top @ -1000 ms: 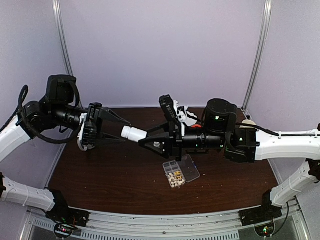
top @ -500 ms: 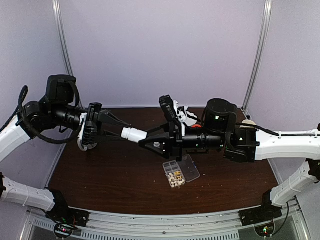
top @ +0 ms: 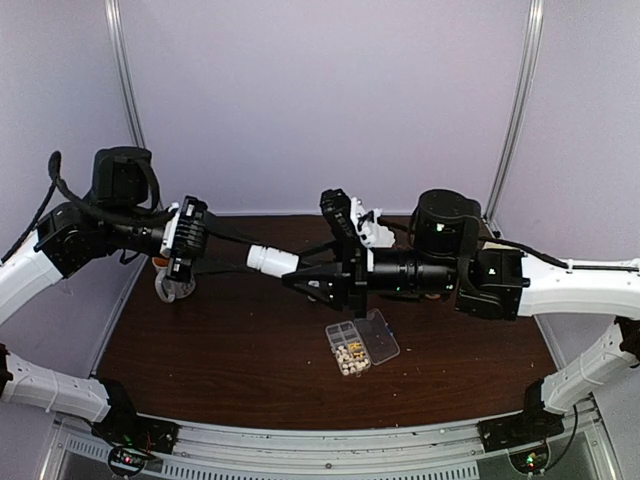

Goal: Sort the pills into containers
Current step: Unscrew the lid of the pill bottle from the pill bottle.

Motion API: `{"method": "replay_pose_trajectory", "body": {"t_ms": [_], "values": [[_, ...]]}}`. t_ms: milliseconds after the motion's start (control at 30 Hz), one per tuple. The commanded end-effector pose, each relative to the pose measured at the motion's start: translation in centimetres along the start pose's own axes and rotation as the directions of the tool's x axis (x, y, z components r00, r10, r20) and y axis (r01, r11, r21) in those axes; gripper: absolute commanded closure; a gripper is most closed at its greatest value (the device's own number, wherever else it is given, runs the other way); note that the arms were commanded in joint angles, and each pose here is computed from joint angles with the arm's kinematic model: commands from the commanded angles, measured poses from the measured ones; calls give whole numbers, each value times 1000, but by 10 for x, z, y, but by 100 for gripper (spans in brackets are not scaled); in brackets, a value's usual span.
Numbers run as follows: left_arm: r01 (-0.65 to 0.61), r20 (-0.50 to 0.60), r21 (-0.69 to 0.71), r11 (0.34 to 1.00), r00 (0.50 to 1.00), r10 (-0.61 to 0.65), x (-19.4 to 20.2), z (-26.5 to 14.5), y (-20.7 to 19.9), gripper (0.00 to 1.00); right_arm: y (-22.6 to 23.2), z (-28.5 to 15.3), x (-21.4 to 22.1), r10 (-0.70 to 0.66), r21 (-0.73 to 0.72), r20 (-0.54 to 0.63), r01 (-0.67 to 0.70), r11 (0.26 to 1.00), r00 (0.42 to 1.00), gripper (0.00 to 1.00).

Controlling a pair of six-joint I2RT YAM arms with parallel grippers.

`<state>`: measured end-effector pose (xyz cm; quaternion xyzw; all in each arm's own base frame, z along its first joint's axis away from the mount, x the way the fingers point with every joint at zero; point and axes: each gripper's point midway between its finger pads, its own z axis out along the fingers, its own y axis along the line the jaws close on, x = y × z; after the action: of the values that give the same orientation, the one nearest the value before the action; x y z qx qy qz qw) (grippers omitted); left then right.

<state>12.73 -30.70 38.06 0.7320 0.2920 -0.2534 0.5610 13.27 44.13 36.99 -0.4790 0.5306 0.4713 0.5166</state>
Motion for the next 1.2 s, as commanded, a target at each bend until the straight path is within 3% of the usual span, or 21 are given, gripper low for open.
{"method": "replay_pose_trajectory", "body": {"t_ms": [0, 133, 233, 433, 633, 1167], "values": [[235, 99, -22, 972, 968, -232, -26, 0, 21, 91, -25, -11, -1, -199, 147, -67, 207, 967, 978, 98], [468, 107, 2, 884, 879, -465, -33, 2, 29, 90, -32, -20, -3, -315, 213, -104, 330, 920, 943, 99], [594, 111, 16, 804, 799, -592, -37, 1, 31, 97, -38, -26, -9, -385, 272, -129, 406, 872, 914, 99], [851, 104, 21, 525, 521, -847, -37, 2, 44, 100, -45, -35, -14, -537, 404, -180, 560, 723, 824, 99], [945, 26, 116, 305, 304, -952, -41, 10, 38, 100, -42, -32, -9, -621, 428, -257, 663, 613, 740, 99], [987, 34, 5, 158, 158, -987, -31, -9, 45, 100, -40, -56, 0, -627, 492, -229, 644, 585, 744, 99]]}}
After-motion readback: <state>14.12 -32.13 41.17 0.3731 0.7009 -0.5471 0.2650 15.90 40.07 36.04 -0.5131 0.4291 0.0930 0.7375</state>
